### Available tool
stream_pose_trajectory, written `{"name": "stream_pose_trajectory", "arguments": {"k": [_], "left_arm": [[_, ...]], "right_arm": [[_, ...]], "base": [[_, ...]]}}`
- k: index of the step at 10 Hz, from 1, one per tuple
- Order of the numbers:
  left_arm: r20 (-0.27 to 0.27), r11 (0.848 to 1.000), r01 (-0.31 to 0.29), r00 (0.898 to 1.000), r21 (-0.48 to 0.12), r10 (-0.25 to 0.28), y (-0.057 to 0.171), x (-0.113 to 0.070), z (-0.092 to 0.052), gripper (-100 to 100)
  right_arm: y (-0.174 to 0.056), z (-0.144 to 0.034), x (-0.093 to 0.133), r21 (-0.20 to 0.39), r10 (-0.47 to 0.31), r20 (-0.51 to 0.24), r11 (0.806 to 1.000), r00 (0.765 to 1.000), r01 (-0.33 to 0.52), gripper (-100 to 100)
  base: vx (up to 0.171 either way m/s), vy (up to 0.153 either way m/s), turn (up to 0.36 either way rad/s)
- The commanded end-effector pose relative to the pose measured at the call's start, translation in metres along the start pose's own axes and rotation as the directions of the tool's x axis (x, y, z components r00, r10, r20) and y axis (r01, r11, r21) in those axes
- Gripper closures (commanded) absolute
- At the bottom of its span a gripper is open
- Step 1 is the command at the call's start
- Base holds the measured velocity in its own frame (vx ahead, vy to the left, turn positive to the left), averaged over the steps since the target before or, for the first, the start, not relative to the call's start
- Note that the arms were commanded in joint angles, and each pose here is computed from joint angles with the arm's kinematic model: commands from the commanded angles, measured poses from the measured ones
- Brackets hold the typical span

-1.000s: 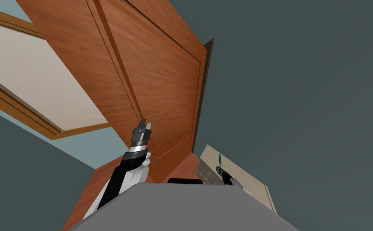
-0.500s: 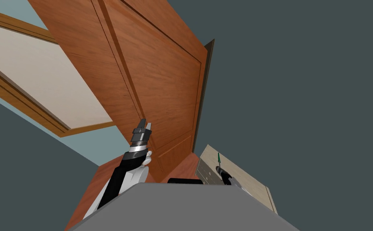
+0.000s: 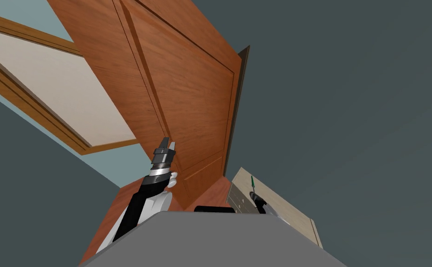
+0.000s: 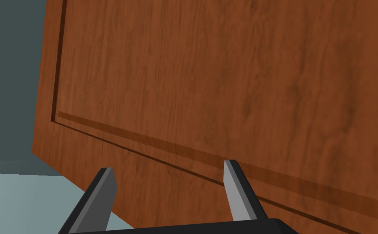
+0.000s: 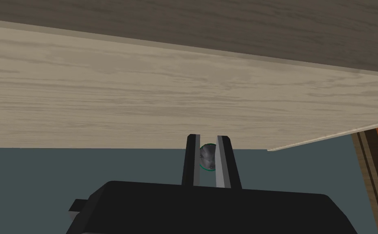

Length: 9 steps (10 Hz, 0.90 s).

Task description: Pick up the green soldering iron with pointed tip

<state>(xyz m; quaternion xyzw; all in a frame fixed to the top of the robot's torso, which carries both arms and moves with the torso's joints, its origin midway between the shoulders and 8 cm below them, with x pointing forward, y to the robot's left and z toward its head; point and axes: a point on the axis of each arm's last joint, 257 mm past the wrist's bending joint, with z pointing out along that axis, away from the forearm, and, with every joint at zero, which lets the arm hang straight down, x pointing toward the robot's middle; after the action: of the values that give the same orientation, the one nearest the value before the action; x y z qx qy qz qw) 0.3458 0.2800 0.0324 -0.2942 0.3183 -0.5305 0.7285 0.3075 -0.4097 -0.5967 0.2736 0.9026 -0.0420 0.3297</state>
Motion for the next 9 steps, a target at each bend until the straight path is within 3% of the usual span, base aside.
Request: {"name": "stream_pose_trajectory", "arguments": {"k": [1,4,5,7,8,9], "left_arm": [[0.000,1.000,0.000,1.000,0.000,0.000,0.0000,0.0000,0.0000,0],[0.000,1.000,0.000,1.000,0.000,0.000,0.0000,0.0000,0.0000,0],[0.000,1.000,0.000,1.000,0.000,0.000,0.0000,0.0000,0.0000,0],[0.000,1.000,0.000,1.000,0.000,0.000,0.0000,0.0000,0.0000,0],[0.000,1.000,0.000,1.000,0.000,0.000,0.0000,0.0000,0.0000,0],[0.000,1.000,0.000,1.000,0.000,0.000,0.0000,0.0000,0.0000,0]], "right_arm": [[0.0008,-0.0007,-0.0010,0.006,0.023,0.004,1.000,1.000,-0.023,100],[0.0038,-0.0030,-0.0026,0.012,0.037,0.014,0.999,0.999,-0.037,100],[0.0074,-0.0055,-0.0045,0.017,0.008,0.025,1.000,1.000,-0.008,100],[0.0074,-0.0055,-0.0045,0.016,0.055,0.026,0.998,0.998,-0.056,100],[0.0080,-0.0053,-0.0045,0.014,0.040,0.026,0.999,0.999,-0.040,100],[0.0077,-0.0053,-0.0045,0.015,0.044,0.026,0.999,0.999,-0.044,0]], "base": [[-0.016,-0.019,0.056],[-0.012,-0.013,0.036],[-0.028,-0.029,0.064],[-0.027,-0.023,0.004],[-0.006,-0.003,0.001],[0.000,0.000,0.000]]}}
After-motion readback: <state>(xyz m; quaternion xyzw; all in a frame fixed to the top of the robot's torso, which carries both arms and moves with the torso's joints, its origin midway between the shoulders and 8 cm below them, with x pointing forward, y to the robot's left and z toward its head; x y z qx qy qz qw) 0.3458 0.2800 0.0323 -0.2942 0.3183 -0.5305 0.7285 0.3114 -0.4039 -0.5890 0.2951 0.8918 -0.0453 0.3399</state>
